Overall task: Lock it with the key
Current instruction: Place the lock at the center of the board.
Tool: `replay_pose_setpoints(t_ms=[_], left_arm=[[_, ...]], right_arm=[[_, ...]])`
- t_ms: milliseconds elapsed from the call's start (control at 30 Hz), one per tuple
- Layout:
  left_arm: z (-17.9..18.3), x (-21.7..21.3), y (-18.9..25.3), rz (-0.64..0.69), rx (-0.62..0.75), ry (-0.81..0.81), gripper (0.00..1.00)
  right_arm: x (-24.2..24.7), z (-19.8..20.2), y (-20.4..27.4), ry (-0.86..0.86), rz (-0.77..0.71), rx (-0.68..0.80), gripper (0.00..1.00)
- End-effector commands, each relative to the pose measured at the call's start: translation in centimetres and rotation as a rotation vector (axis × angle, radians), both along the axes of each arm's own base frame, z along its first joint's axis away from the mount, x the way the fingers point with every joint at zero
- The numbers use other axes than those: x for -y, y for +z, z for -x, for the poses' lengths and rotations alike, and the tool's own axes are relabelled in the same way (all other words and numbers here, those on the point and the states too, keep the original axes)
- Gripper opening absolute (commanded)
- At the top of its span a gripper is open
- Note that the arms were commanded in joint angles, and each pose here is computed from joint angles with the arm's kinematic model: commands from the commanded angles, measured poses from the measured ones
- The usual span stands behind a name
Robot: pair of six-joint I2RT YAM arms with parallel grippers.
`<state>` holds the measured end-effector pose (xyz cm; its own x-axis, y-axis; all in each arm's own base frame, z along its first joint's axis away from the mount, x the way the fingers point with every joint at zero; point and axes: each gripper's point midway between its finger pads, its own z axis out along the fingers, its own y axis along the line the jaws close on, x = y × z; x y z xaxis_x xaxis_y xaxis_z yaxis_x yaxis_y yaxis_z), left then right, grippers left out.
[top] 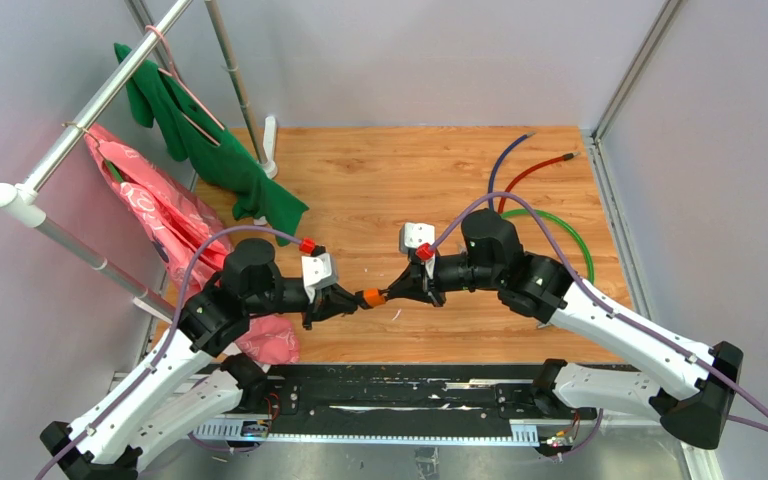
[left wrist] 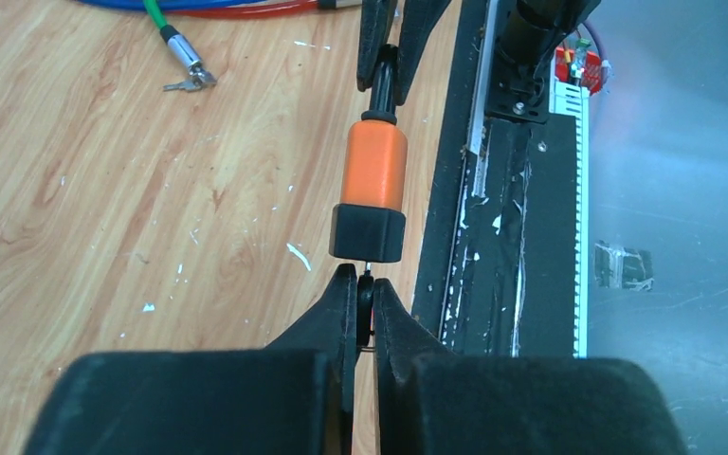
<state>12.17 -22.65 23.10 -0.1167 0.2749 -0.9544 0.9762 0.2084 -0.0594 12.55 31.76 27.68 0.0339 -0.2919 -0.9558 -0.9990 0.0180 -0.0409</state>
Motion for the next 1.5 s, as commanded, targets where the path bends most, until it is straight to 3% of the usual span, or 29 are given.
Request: replay_pose_setpoints(t_ms=[0,200,467,733,867,1033,1200,1467], left_arm=[[-0.6,-0.3,-0.2,-0.008,0.017,0.037,0.00],[-2.2,-2.7,-3.5,-0.159,0.052,0.148,0.00],[-3.3,-4.6,-5.2,-0.275,0.187,0.142,0.00],[-3.7,-4.6,-4.2,-0.270,0.276,0.123,0.00],[-4.2,-4.4,-3.3,-0.212,0.273,0.181,0.00],[-7.4,-5.1,-1.2,0.009,0.141,0.508,0.00],[-8.9,-7.1,0.5,0.230,-0.003,0.729,0.00],[-8.6,-8.2,-2.7,0.342,-0.148,0.811,0.00]], right_arm=[[-0.2,-0.5,2.7,-0.001,-0.067,0.066,0.00],[1.2,-1.8,1.5,-0.072,-0.019,0.093,0.00],[3.7,-3.1,-1.0,-0.155,0.048,0.094,0.00],[5.1,-5.2,-2.2,-0.286,0.093,0.088,0.00],[6.4,-10.9,-2.6,-0.552,0.115,0.021,0.00],[6.6,-19.6,-3.1,-0.796,0.020,-0.212,0.00],[5.8,-27.2,-7.8,-0.897,-0.010,-0.512,0.00],[3.3,-37.5,-12.2,-1.020,-0.210,-0.713,0.00]])
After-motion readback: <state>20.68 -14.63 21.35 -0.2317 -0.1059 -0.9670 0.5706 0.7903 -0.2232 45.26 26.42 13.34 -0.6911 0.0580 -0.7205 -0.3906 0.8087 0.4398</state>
